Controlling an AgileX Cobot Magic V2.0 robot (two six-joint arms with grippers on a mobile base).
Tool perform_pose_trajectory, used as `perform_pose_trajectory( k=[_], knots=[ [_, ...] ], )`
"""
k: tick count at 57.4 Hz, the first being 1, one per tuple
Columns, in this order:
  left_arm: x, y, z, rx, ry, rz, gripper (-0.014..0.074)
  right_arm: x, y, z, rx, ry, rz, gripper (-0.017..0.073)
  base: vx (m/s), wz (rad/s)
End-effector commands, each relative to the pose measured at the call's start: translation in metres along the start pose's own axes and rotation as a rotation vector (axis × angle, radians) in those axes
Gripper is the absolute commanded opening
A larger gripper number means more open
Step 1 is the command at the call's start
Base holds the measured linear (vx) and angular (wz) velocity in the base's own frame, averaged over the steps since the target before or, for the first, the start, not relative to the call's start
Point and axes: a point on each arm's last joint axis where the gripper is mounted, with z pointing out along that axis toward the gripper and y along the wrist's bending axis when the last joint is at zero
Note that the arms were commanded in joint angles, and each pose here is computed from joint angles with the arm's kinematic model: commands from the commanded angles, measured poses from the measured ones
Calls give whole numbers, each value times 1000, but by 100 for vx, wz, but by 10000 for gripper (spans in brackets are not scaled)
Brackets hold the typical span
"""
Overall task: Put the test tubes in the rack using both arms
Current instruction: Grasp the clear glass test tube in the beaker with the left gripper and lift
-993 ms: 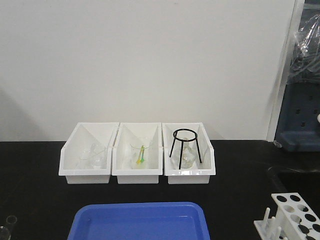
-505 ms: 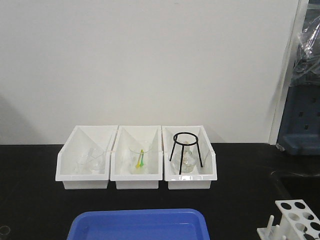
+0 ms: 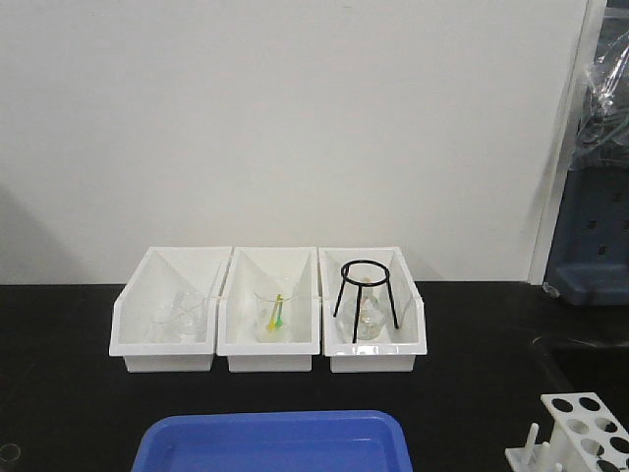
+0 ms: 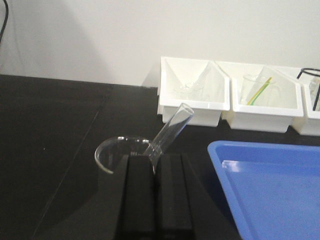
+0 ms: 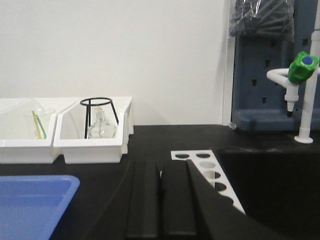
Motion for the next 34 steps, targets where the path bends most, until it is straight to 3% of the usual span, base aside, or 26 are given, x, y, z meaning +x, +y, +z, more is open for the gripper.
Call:
perform_pose_trajectory(
  k=[1, 10, 14, 20, 34],
  knots=[
    [-23, -4, -4, 32, -169, -9, -4, -9, 1, -1, -10, -134, -8, -8, 0, 0],
    [-50, -8, -12, 75, -407, -10, -4, -33, 0, -3, -9, -178, 11, -8, 0, 0],
    [-70, -10, -20, 80, -484, 19, -4, -54, 0, -3, -5, -182, -5, -8, 0, 0],
    [-95, -13, -26, 58, -465, 98, -2, -82, -1, 2, 3, -149, -51, -8, 0, 0],
    [-131, -15, -4, 20, -295, 159, 47, -118, -2, 31, 5, -66, -97, -2, 0, 0]
  ],
)
